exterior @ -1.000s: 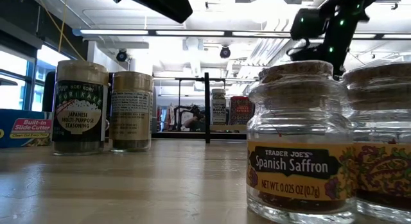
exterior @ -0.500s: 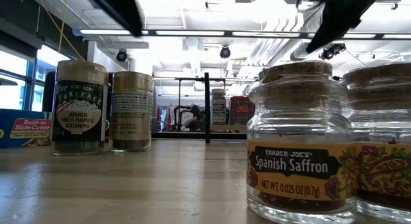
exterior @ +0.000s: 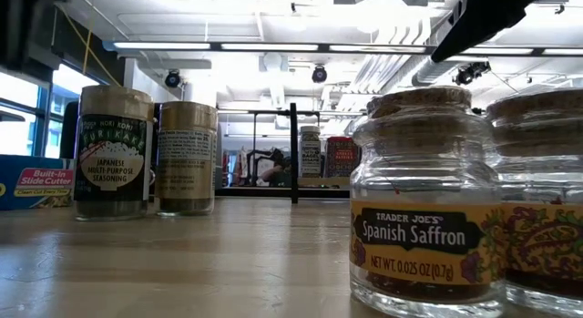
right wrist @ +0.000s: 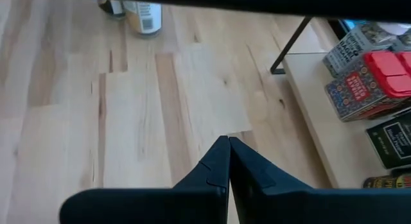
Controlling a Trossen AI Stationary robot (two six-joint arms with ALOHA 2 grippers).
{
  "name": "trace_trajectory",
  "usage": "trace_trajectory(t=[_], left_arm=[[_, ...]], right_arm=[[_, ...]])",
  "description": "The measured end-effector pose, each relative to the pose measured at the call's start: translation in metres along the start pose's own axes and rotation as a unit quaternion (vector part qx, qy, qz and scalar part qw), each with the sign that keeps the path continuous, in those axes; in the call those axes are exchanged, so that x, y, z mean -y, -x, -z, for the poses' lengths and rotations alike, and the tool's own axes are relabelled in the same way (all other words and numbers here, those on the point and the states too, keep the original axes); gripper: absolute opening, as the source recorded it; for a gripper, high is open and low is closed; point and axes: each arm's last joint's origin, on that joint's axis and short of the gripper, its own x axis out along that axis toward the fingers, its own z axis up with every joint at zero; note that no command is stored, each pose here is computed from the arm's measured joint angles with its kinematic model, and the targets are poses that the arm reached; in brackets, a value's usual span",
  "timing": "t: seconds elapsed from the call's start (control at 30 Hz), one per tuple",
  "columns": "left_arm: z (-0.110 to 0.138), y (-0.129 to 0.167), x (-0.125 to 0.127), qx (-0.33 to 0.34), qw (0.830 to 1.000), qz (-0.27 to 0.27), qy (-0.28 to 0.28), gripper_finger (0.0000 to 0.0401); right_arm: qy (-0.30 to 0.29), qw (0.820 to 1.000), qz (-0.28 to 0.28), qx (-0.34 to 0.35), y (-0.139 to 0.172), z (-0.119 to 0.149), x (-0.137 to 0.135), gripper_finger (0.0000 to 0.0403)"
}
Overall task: Shelf spices
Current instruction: Put the top right brown seasoning bottle on the shelf
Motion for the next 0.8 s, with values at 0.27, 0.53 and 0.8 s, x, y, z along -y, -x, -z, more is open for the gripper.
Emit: trace_trajectory(t=[0.27,0.53,0.8], left_arm=[[0.029,-0.042,-0.005,0.057,0.996,-0.064,0.021,0.0285],[0.031,-0.078,-0.010,0.195,0.977,-0.072,0.048,0.0343],[0.028,-0.086,-0.010,0.309,0.945,-0.060,0.094,0.0344]], right_arm=[[0.013,1.000,-0.012,-0.006,-0.001,0.003,-0.010,0.0002],[-0.010,1.000,-0.018,-0.005,0.001,0.004,-0.013,0.0002],[-0.023,1.000,-0.019,-0.005,0.001,0.004,-0.014,0.0002]])
